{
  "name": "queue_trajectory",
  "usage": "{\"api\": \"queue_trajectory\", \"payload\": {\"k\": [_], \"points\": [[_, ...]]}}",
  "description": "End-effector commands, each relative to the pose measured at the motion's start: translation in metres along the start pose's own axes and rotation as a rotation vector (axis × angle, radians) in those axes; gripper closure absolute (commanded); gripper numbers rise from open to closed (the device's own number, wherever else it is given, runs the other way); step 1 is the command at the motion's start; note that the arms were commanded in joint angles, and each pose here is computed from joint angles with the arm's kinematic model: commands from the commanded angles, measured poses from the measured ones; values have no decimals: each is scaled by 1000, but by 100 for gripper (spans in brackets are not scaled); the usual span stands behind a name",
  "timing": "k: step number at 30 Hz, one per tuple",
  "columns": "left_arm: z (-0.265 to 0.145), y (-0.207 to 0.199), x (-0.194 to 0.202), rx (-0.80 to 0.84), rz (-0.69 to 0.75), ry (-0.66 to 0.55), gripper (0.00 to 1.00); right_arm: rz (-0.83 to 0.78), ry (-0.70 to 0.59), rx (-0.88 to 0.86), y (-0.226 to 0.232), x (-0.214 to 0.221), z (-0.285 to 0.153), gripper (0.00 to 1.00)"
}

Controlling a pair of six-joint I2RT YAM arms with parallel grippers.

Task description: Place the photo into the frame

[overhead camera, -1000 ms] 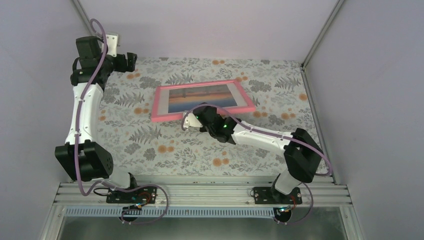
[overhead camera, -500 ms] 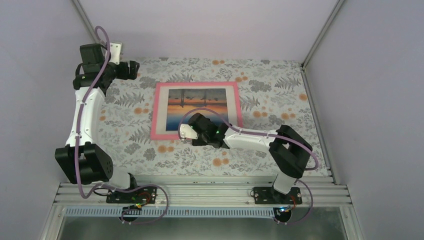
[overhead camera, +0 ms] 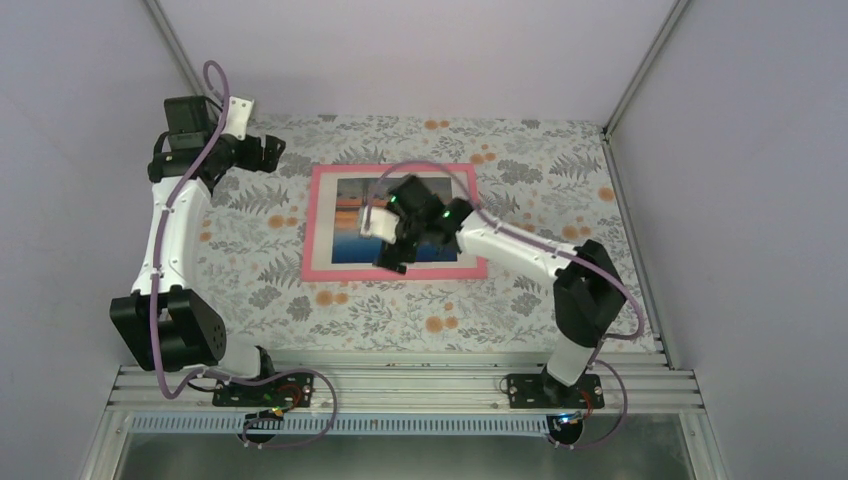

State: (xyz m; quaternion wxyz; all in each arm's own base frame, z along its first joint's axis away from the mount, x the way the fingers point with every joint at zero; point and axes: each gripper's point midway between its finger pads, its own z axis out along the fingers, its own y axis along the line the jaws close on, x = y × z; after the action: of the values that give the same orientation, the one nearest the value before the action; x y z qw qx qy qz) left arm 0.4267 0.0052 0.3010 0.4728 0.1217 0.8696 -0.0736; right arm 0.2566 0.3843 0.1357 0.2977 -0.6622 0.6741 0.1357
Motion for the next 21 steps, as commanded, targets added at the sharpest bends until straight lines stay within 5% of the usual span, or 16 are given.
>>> {"api": "queue_trajectory", "payload": {"k": [1, 6, 13, 21], "points": [[4, -12, 11, 82, 36, 32, 0, 213, -66, -99, -35, 6, -37, 0], [24, -10, 20, 118, 40, 72, 0, 369, -118, -202, -56, 37, -69, 0], [54, -4, 15, 95, 50, 68, 0, 404, -143, -375, -20, 68, -101, 0], [96, -6, 6, 70, 24, 51, 0, 427, -54, -499, 28, 105, -88, 0]]}}
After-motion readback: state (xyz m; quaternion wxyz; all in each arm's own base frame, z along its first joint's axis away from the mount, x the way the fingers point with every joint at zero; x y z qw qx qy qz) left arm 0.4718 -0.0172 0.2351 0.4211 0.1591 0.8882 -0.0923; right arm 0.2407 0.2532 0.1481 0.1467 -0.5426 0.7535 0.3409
